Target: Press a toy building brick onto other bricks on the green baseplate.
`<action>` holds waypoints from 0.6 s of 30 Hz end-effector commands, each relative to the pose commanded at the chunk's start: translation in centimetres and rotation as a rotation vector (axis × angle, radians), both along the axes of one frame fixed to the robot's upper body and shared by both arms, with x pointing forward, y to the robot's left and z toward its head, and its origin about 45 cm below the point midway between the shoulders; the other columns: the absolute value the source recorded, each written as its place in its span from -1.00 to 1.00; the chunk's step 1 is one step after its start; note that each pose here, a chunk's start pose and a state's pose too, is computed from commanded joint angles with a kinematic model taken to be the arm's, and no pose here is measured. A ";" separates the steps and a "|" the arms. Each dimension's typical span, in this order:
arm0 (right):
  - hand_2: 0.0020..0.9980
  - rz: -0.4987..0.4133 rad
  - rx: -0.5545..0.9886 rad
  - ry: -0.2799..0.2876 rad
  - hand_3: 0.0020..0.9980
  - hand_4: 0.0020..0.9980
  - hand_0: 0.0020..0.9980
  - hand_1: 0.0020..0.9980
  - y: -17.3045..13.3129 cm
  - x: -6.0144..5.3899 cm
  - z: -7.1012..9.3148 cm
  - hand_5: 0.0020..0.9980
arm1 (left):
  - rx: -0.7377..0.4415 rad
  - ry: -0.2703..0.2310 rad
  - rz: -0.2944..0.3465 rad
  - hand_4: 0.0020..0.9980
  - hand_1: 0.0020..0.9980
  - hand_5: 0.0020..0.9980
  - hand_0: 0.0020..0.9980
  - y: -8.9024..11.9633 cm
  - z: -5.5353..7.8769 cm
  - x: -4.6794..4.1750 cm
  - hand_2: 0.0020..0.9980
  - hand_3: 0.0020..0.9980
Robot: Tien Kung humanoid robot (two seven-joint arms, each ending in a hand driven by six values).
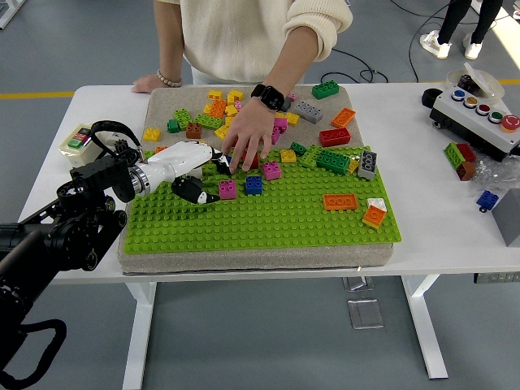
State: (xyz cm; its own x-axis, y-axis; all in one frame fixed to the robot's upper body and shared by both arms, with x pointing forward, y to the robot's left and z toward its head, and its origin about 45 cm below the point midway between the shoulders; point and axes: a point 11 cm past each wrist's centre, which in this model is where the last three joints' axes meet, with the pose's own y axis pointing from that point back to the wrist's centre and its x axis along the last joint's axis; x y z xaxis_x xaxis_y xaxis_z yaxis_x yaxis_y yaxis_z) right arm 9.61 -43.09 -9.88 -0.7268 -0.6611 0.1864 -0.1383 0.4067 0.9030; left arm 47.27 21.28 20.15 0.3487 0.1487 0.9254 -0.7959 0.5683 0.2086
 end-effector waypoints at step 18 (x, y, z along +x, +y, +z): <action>0.42 -0.006 0.002 -0.004 0.16 0.84 0.46 0.32 0.1 0.0 0.0 0.00 | -0.003 0.029 0.011 0.69 0.48 -0.72 0.73 -0.4 -0.6 0.15 0.25 0.21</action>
State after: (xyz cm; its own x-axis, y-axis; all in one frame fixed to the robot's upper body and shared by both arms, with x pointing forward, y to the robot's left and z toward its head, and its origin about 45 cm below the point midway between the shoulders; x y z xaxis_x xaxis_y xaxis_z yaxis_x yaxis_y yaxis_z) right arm 9.66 -43.00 -9.90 -0.7318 -0.6568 0.1819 -0.1396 0.4057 0.9033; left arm 47.42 20.84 19.55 0.3739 0.1560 0.9142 -0.7958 0.5603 0.2299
